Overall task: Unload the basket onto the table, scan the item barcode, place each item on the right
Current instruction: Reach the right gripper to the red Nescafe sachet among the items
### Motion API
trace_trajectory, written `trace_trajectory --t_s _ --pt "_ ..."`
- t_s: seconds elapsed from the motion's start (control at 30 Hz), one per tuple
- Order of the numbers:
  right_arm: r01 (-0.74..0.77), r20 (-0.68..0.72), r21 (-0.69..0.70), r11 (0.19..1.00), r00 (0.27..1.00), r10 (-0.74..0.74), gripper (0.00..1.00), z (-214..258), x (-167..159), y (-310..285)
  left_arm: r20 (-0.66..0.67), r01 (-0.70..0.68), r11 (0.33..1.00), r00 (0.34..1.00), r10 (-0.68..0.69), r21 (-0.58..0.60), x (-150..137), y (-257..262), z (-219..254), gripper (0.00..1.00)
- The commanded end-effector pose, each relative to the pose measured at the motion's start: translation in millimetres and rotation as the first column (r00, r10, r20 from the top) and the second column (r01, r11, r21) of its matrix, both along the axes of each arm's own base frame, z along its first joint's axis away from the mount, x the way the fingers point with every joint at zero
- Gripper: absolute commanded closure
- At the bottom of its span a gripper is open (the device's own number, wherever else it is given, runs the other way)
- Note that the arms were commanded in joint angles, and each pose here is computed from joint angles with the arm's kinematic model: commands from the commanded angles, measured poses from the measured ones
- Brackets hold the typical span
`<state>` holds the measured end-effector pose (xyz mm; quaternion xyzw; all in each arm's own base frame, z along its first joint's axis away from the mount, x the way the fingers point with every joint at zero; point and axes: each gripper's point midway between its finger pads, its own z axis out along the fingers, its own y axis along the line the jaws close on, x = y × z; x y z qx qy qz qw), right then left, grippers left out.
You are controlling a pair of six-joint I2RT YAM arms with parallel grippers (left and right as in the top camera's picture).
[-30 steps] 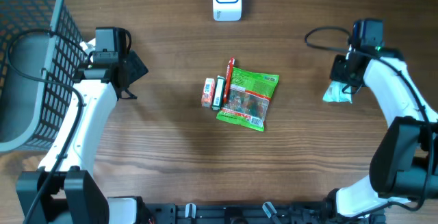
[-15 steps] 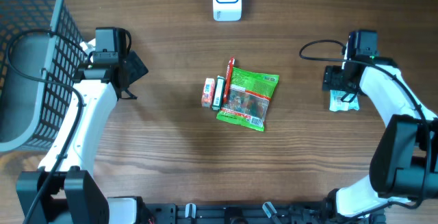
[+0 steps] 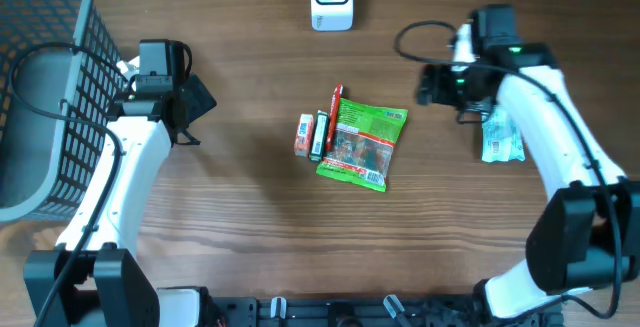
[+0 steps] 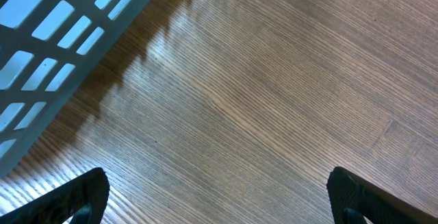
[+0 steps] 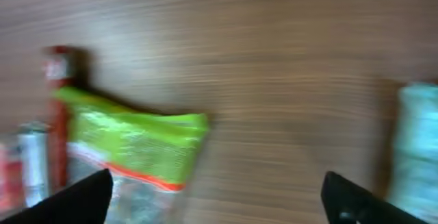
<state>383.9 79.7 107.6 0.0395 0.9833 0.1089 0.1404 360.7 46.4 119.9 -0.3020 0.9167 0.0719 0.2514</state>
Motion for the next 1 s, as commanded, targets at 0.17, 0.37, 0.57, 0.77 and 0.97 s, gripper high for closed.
trace_trajectory --t_s 0.17,0.37,0.57,0.77,0.97 --pt "-0.036 0.038 0.187 0.982 0.999 0.029 0.35 17.8 -12.3 121.1 -0.004 -0.003 1.000 1.000 0.004 0.018 0.2 4.0 -0.5 0.00" --pt "-0.049 0.104 0.178 0.983 0.994 0.031 0.77 17.3 -15.6 167.9 -0.005 -0.003 1.000 1.000 0.004 0.018 0.1 4.0 -0.5 0.00" --pt "0.043 0.135 0.074 0.996 0.989 -0.053 0.71 -17.0 -7.3 181.1 -0.001 -0.004 1.000 1.000 0.004 0.019 0.8 4.1 -0.1 0.00" --pt "0.111 0.152 0.050 0.993 0.981 -0.117 0.69 -39.9 6.8 180.7 -0.001 -0.002 1.000 1.000 0.002 0.015 1.0 3.5 -0.2 0.00" --pt "0.151 0.108 0.030 0.988 0.982 -0.153 0.69 -71.6 7.9 180.8 -0.001 -0.002 1.000 1.000 0.002 0.015 1.0 3.5 -0.2 0.00"
